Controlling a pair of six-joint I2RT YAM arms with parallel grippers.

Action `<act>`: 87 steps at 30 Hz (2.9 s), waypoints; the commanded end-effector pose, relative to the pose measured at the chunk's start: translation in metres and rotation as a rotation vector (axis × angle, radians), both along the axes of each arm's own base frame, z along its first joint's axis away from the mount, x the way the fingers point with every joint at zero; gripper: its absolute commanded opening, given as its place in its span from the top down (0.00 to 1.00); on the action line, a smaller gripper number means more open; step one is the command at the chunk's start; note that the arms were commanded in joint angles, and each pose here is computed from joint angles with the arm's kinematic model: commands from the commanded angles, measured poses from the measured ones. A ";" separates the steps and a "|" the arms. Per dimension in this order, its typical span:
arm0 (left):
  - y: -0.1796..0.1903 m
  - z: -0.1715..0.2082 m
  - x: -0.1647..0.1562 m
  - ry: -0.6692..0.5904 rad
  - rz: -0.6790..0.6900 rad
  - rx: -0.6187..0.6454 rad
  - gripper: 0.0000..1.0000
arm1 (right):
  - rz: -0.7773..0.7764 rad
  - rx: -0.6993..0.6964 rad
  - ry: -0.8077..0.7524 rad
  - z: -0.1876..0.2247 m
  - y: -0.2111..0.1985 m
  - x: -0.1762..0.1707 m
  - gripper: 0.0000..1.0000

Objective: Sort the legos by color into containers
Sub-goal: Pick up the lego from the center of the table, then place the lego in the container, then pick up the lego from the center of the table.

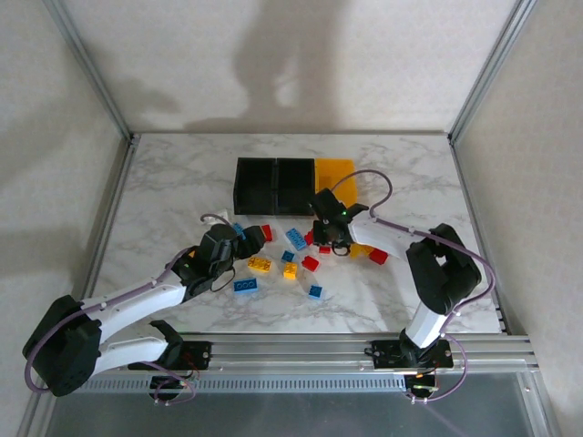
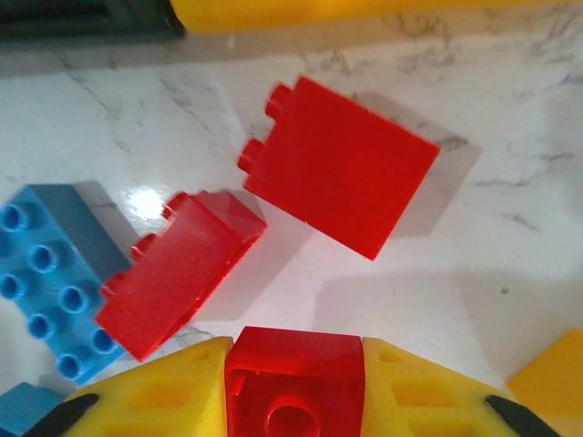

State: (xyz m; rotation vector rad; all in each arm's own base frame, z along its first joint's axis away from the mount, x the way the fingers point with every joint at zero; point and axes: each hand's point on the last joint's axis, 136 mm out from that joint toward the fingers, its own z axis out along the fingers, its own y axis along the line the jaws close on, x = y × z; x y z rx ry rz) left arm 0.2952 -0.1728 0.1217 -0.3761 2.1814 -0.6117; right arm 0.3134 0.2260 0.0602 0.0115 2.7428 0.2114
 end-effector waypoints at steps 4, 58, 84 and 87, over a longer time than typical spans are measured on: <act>-0.003 0.019 0.004 -0.026 0.022 -0.025 0.18 | -0.015 -0.006 -0.174 0.073 -0.015 0.051 0.70; 0.002 0.029 0.006 -0.035 0.058 -0.028 0.17 | -0.089 0.004 -0.276 0.063 -0.035 0.172 0.46; 0.004 -0.008 0.023 0.188 0.098 0.168 0.29 | 0.132 0.259 -0.416 0.137 -0.022 0.043 0.39; 0.017 -0.025 0.022 0.249 0.148 0.217 0.29 | 0.160 0.277 -0.406 0.131 -0.014 0.025 0.39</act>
